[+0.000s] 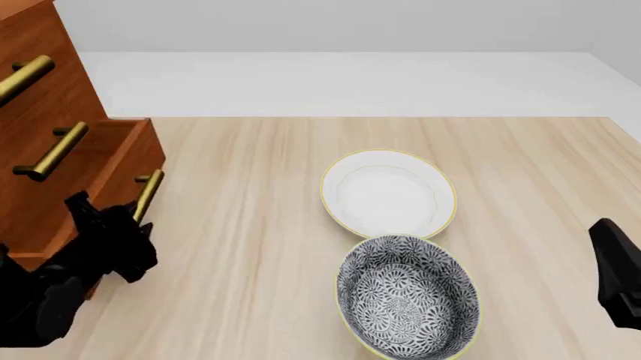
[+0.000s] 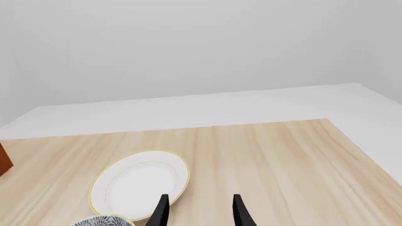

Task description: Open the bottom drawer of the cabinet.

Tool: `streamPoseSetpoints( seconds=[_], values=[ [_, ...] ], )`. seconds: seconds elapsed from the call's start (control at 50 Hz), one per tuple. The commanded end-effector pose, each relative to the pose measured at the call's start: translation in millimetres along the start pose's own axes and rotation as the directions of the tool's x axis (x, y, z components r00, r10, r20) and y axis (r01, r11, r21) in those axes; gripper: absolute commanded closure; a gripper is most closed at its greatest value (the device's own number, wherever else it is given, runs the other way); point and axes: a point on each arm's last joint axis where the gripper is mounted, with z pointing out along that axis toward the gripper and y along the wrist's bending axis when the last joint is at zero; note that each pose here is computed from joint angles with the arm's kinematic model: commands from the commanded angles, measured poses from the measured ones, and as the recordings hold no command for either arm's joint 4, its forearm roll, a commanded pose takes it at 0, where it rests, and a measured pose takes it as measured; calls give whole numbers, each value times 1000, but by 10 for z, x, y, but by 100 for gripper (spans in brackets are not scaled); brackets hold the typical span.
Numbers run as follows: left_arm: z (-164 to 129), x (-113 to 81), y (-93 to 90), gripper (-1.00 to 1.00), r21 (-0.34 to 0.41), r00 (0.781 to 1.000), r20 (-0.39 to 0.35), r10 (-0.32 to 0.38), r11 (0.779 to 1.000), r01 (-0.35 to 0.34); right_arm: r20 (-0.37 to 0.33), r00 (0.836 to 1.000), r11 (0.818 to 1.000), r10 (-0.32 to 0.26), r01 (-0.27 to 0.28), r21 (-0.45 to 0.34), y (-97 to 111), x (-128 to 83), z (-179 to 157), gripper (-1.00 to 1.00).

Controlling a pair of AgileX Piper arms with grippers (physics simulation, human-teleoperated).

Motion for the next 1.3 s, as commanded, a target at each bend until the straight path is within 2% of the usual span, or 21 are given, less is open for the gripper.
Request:
streamPoseSetpoints(
  seconds=[0.02,0.42,1.14,1.16,1.3],
  values=[
    [-8,-406,-1,100,-45,978,191,80,996,-72,0,1000,1000,1,-1,3,-2,1,0,-100],
    [-34,-526,-33,100,-39,967,241,88,996,-81,-2,1000,1000,2,-2,3,-2,2,0,-100],
    [-6,-526,-56,100,-31,967,239,91,996,-86,-6,1000,1000,7,-7,5,-3,6,0,-100],
    [14,-500,-72,-100,-22,970,228,87,996,-84,-6,1000,1000,7,-7,4,-3,6,0,-100],
    [0,-506,-61,-100,-28,968,231,94,996,-90,-6,1000,1000,7,-7,5,-3,6,0,-100]
  ],
)
